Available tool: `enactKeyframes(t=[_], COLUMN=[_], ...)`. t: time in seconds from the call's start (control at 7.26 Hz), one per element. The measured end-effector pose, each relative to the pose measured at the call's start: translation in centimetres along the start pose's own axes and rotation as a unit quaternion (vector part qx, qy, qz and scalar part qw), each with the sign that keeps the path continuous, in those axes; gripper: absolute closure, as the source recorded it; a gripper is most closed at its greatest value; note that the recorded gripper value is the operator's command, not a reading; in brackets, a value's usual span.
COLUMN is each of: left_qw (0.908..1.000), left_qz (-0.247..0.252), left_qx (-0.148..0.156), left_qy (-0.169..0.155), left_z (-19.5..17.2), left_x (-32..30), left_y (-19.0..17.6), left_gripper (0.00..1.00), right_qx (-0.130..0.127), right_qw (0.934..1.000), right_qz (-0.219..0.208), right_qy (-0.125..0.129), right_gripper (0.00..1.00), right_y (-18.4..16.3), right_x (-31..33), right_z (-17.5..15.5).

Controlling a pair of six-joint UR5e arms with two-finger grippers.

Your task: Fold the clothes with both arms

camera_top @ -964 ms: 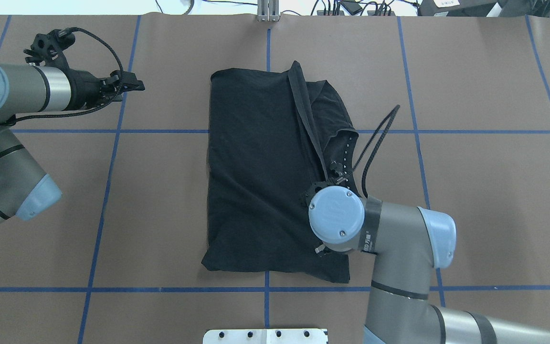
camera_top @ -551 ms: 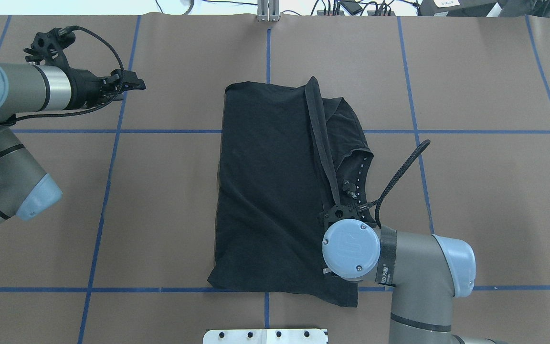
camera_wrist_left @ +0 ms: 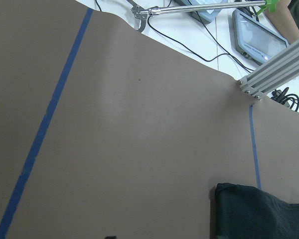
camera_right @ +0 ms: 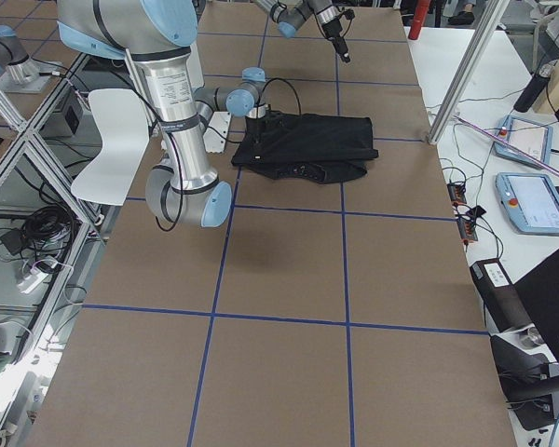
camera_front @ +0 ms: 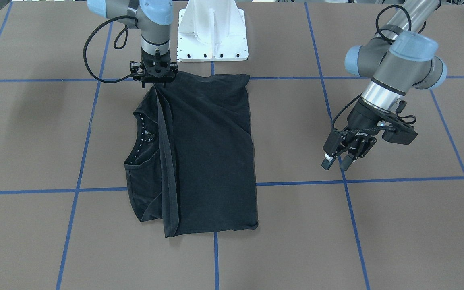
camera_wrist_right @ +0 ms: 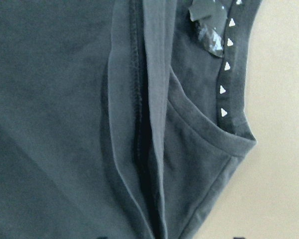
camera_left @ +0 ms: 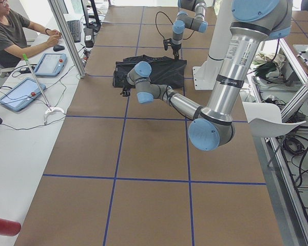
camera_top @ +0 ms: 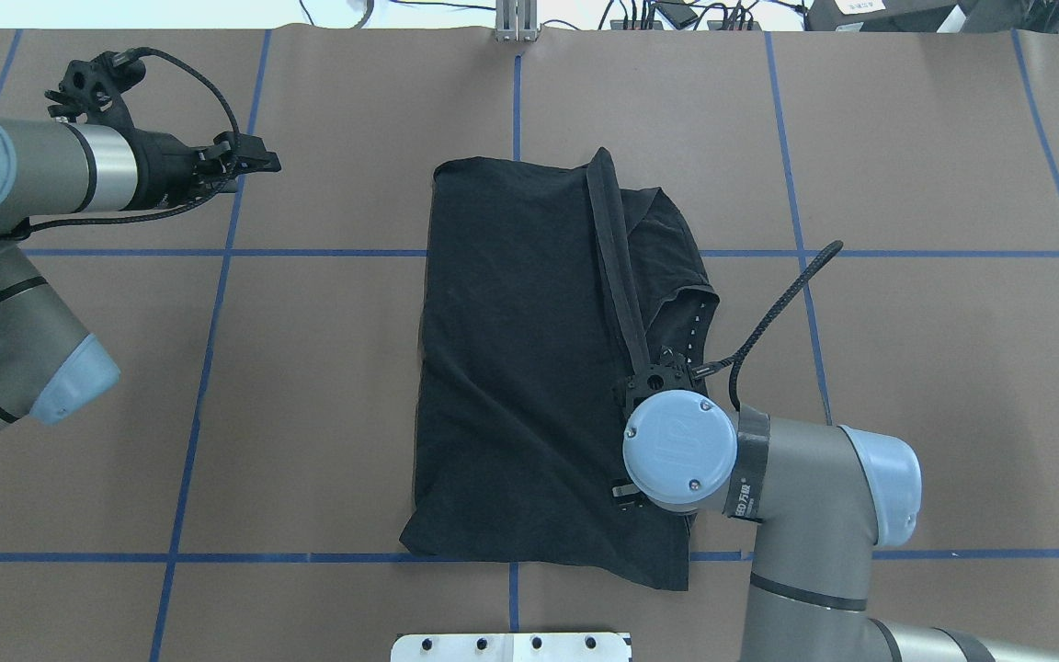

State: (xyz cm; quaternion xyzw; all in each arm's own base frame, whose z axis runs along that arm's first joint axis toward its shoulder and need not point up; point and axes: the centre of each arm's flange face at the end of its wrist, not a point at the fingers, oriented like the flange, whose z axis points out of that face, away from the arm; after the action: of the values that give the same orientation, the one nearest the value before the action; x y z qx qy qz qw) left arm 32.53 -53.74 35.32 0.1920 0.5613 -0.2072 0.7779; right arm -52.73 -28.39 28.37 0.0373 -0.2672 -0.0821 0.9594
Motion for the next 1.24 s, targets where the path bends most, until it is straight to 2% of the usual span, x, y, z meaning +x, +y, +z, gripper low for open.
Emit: enactKeyframes(t=[0.55,1.24], left_qw=[1.0,1.0], left_qz=[-0.001,-0.001], left_qx=[-0.001,-0.001], left_qy=[-0.003,-0.003], left_z=[0.0,0.1], left_x=[-0.3,-0.3], left_y=[0.1,0.1], left_gripper=[0.27,0.27], right_qx=[0.012,0.009], right_qw=[0.9993,0.9986], right_qz=[-0.011,-0.014], right_qy=[0.033,0.051], right_gripper=[0.0,0.0], right_y=[-5.2,-5.8], right_x=[-3.1,-1.6], right_z=[1.5,2.8])
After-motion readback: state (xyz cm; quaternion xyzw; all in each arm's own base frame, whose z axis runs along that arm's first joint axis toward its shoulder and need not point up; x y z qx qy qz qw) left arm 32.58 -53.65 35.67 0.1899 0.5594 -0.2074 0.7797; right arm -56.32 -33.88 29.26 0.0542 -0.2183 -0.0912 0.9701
